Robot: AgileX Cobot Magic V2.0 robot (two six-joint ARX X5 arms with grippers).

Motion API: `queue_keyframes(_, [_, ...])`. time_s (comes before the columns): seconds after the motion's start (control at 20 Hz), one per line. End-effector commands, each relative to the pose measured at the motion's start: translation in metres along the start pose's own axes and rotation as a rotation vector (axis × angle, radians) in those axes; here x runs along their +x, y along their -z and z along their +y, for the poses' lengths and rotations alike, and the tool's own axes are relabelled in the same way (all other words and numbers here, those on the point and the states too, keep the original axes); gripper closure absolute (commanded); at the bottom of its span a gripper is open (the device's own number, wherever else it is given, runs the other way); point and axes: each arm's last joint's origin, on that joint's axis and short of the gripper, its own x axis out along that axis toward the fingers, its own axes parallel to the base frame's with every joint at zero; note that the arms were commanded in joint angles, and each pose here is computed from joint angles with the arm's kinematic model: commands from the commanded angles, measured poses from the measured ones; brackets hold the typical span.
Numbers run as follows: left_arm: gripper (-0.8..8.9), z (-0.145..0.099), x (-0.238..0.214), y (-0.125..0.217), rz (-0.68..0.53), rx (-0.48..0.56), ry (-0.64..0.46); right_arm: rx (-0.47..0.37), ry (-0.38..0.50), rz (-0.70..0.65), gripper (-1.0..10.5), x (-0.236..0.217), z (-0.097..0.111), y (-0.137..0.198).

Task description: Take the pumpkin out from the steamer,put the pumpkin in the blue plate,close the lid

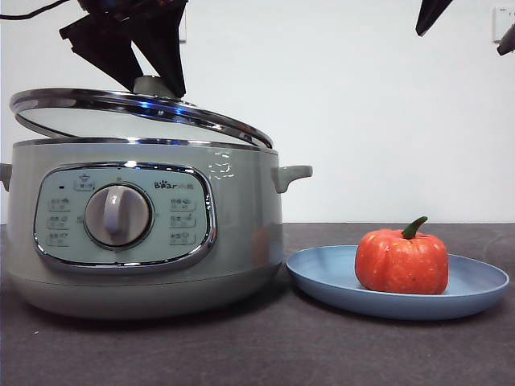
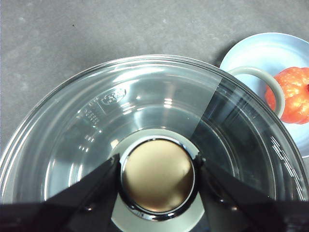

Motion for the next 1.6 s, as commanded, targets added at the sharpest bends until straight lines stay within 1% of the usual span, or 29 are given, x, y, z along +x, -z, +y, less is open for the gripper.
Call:
queue_keyframes(0.05, [8.22,-0.001,-0.004,-0.005,-0.04,-0.002,0.01,0.006,0.005,0.001,4.4,0.001,0.0,0.001])
queue_keyframes(0.35, [8.22,-0.004,0.002,-0.002,-0.044,0.003,0.017,0.006,0.005,0.001,4.4,0.001,0.0,0.001])
queue_keyframes(0.55, [8.22,-0.006,0.012,0.008,-0.005,0.005,0.024,0.007,0.004,0.001,4.4,0.001,0.0,0.001])
queue_keyframes(0.8, [8.13,-0.008,0.013,0.01,0.01,0.011,0.027,0.007,0.003,0.001,4.4,0.001,0.0,0.001])
queue_keyframes(0.85, [7.84,-0.008,0.013,0.01,0.013,0.011,0.021,0.007,0.003,0.001,4.4,0.001,0.0,0.001])
queue_keyframes(0.9, [6.51,-0.008,0.013,0.011,0.014,0.01,0.021,0.007,0.003,0.001,4.4,0.001,0.0,0.001])
queue_keyframes(0.95, [4.72,-0.008,0.013,0.011,0.015,0.01,0.018,0.007,0.002,0.001,4.4,0.001,0.0,0.001])
queue_keyframes(1.0, [3.39,-0.007,0.013,0.011,0.015,0.007,0.017,0.007,0.003,0.002,4.4,0.001,0.0,0.001])
queue_keyframes(1.05, [3.23,-0.007,0.013,0.011,0.015,0.007,0.017,0.007,0.003,0.002,4.4,0.001,0.0,0.001])
queue_keyframes(1.25, [3.24,-0.008,0.002,0.009,-0.019,0.008,0.016,0.007,0.002,0.002,4.4,0.001,0.0,0.001])
queue_keyframes(1.4, [3.27,-0.009,-0.024,0.011,-0.075,0.011,0.016,0.0,-0.001,0.037,4.5,-0.001,0.0,0.005])
queue_keyframes(1.5, [3.9,-0.01,-0.048,0.017,-0.095,0.012,0.015,-0.031,0.002,0.077,4.5,-0.006,-0.001,0.01])
queue_keyframes(1.55, [4.48,-0.01,-0.06,0.022,-0.106,0.013,0.014,-0.039,0.003,0.086,4.9,-0.009,-0.002,0.011])
queue_keyframes(1.6, [5.53,-0.011,-0.073,0.027,-0.119,0.02,0.013,-0.039,0.002,0.085,6.0,-0.013,-0.002,0.012])
